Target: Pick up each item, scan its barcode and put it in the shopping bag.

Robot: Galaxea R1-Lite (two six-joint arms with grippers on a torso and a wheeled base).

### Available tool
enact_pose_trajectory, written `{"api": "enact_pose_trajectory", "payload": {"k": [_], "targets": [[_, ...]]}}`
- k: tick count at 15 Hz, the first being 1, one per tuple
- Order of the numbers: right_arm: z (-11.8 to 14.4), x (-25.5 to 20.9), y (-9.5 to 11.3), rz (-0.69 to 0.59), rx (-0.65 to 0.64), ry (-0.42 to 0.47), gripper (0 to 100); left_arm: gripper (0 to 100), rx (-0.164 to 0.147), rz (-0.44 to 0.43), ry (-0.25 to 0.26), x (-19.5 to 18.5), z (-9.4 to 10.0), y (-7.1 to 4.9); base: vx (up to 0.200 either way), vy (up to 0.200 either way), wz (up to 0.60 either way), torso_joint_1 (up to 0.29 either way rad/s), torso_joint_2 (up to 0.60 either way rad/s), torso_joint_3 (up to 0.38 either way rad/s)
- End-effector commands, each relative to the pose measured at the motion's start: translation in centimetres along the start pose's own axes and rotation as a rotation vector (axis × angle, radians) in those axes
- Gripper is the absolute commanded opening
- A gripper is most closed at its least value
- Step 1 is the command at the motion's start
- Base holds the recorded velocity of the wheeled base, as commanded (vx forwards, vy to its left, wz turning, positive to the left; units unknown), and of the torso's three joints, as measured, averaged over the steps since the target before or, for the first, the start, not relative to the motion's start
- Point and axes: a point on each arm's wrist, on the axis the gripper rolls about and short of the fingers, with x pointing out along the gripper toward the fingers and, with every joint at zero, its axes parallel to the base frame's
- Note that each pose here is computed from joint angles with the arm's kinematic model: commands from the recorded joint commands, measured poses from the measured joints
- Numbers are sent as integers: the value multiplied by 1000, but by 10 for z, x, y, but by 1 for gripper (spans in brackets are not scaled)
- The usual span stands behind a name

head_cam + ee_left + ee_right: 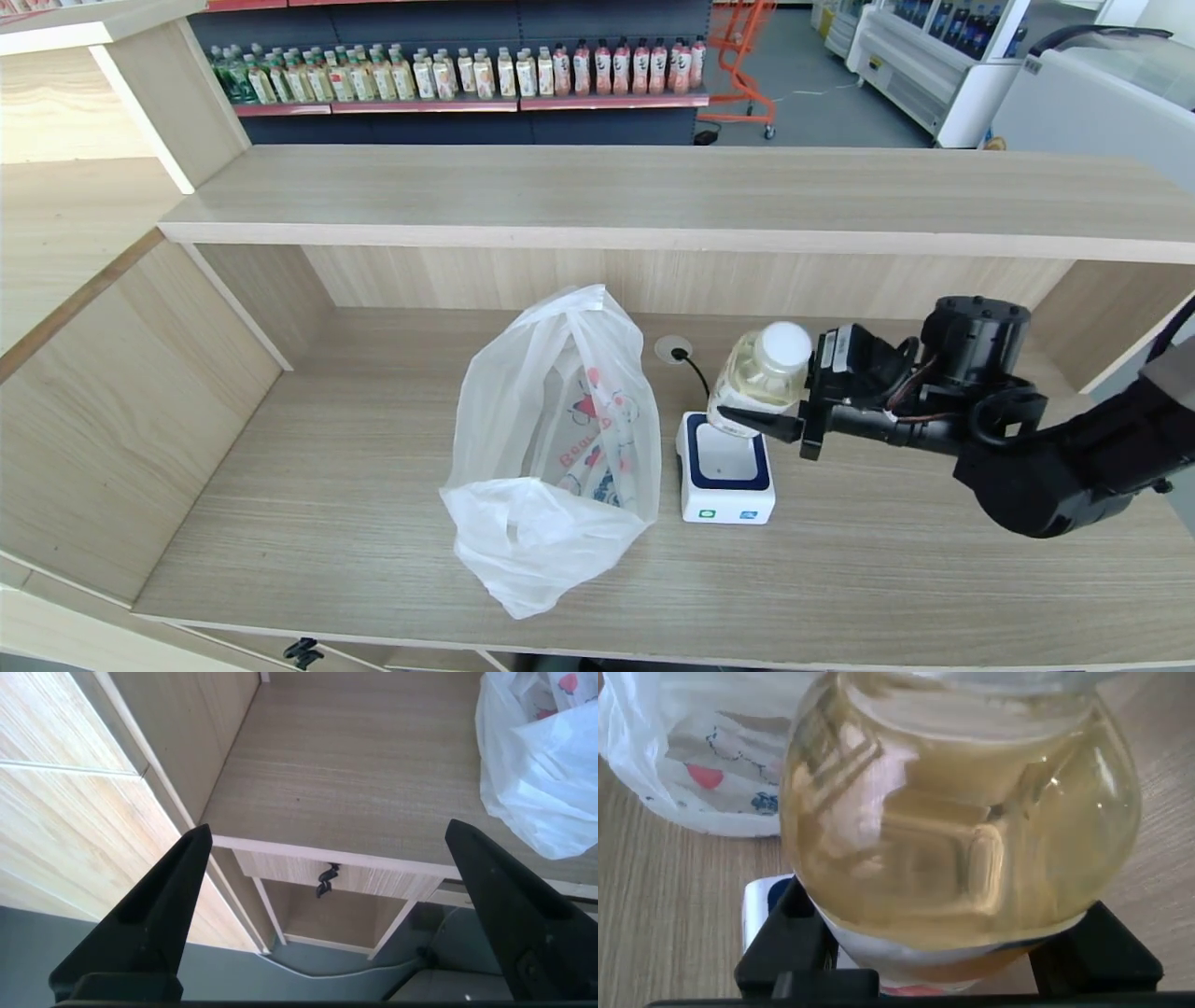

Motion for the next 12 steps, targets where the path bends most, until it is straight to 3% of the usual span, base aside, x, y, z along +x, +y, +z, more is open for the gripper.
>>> {"api": "enact_pose_trajectory", "payload": {"k": [1,2,3,5,11,12], "targets": [[94,-37,-16,-138,149,-131,0,100,0,1,0,0,0,0,0,0,0,0,0,0],[95,-38,-16,-142,157,-131,0,100,0,1,0,0,0,0,0,0,0,0,0,0],[105,-55,-4,-189,318,-84,0,100,0,1,0,0,0,0,0,0,0,0,0,0],[98,-62,8,-221,392,-24,0,100,0,2,0,0,0,0,0,0,0,0,0,0],[94,-64,15,-223,428,-4,0,100,0,1,0,0,0,0,0,0,0,0,0,0],[94,-64,15,-223,428,-4,0,100,0,1,0,0,0,0,-200,0,0,-2,2,2]]}}
